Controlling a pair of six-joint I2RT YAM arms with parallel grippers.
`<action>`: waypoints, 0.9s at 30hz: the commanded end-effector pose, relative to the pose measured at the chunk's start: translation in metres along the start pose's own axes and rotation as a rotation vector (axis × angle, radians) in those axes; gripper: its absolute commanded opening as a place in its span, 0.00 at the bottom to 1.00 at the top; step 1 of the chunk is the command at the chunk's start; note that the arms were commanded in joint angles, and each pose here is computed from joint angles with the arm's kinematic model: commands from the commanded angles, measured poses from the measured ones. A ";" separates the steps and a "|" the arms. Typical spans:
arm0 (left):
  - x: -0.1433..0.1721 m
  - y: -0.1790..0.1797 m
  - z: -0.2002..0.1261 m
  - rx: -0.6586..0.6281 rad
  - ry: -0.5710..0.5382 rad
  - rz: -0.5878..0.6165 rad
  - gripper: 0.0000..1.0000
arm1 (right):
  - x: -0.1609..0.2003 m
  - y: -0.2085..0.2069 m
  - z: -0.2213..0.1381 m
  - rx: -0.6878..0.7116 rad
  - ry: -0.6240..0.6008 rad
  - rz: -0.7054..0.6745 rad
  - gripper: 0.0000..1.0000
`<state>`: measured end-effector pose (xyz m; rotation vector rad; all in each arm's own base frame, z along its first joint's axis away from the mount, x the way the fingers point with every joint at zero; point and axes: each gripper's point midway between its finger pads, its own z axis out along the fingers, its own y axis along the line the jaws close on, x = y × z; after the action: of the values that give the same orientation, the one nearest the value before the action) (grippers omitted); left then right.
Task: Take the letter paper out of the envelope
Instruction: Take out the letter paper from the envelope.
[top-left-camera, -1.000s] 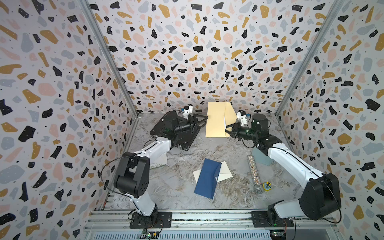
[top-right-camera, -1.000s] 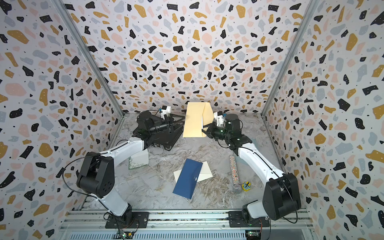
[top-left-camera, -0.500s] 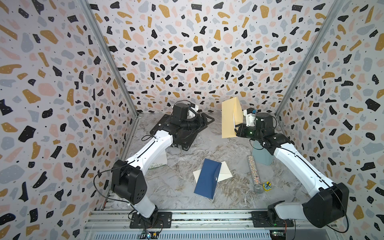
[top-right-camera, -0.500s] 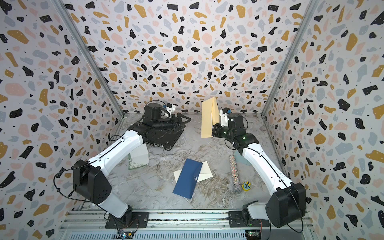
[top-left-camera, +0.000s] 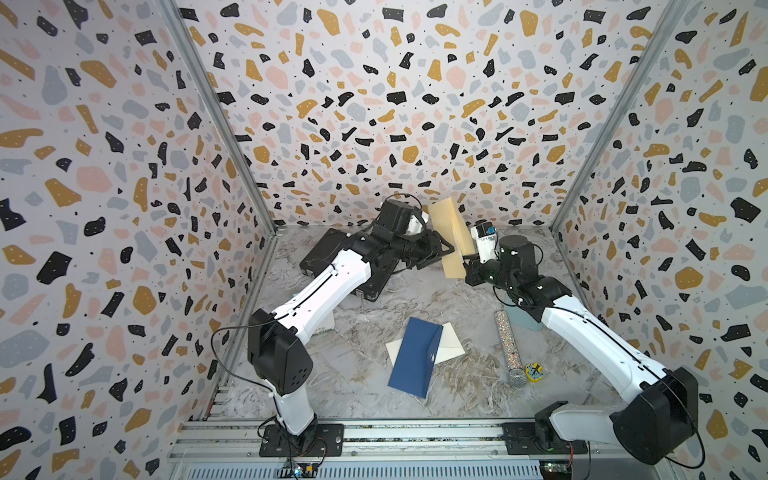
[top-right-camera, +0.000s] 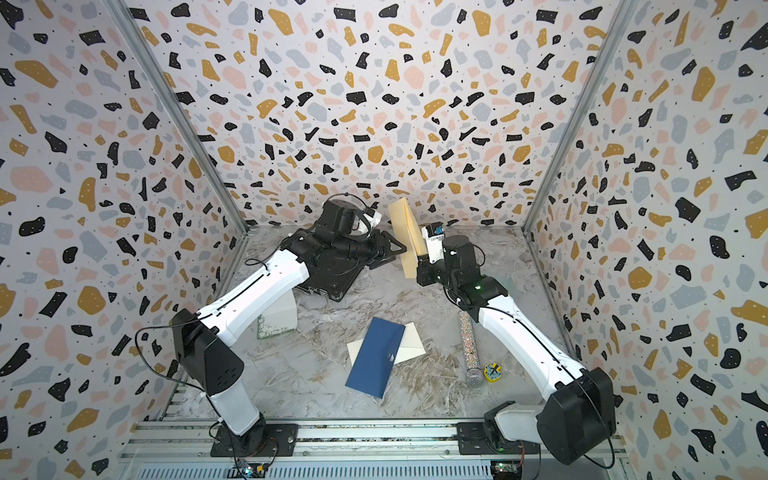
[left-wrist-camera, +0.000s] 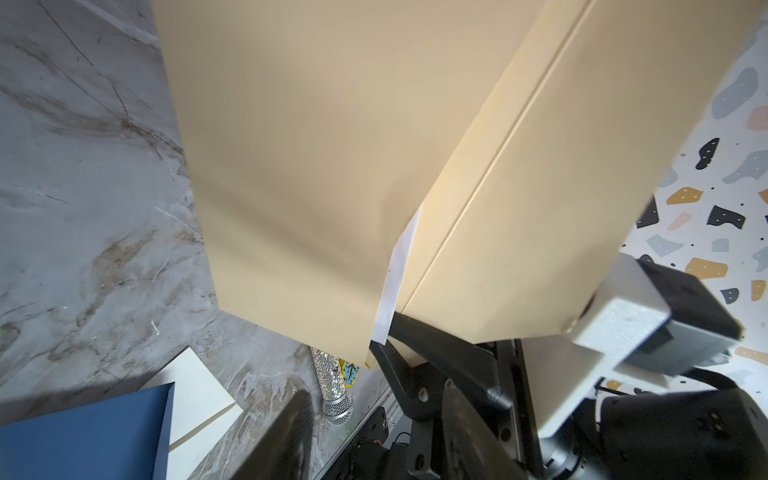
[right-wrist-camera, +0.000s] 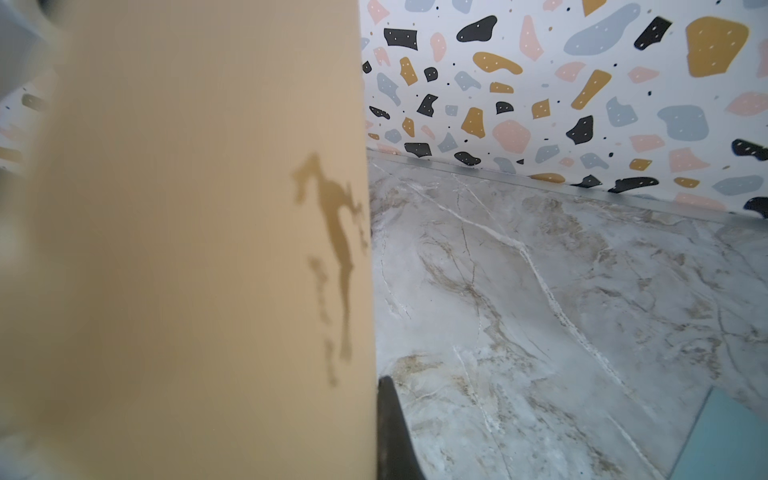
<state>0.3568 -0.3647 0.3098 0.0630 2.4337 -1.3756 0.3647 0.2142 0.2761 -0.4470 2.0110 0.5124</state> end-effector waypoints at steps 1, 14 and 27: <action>-0.007 -0.011 -0.003 0.005 -0.021 0.062 0.51 | -0.007 0.006 0.000 0.011 -0.011 -0.087 0.00; 0.000 0.004 0.012 -0.036 0.011 0.051 0.44 | 0.015 0.028 0.009 0.009 0.064 -0.213 0.00; 0.004 0.020 0.020 -0.085 0.035 0.057 0.31 | 0.010 0.040 0.004 0.004 0.042 -0.224 0.00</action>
<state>0.3614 -0.3687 0.2826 0.0936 2.5094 -1.2745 0.3450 0.2458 0.2477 -0.6912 2.0237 0.3448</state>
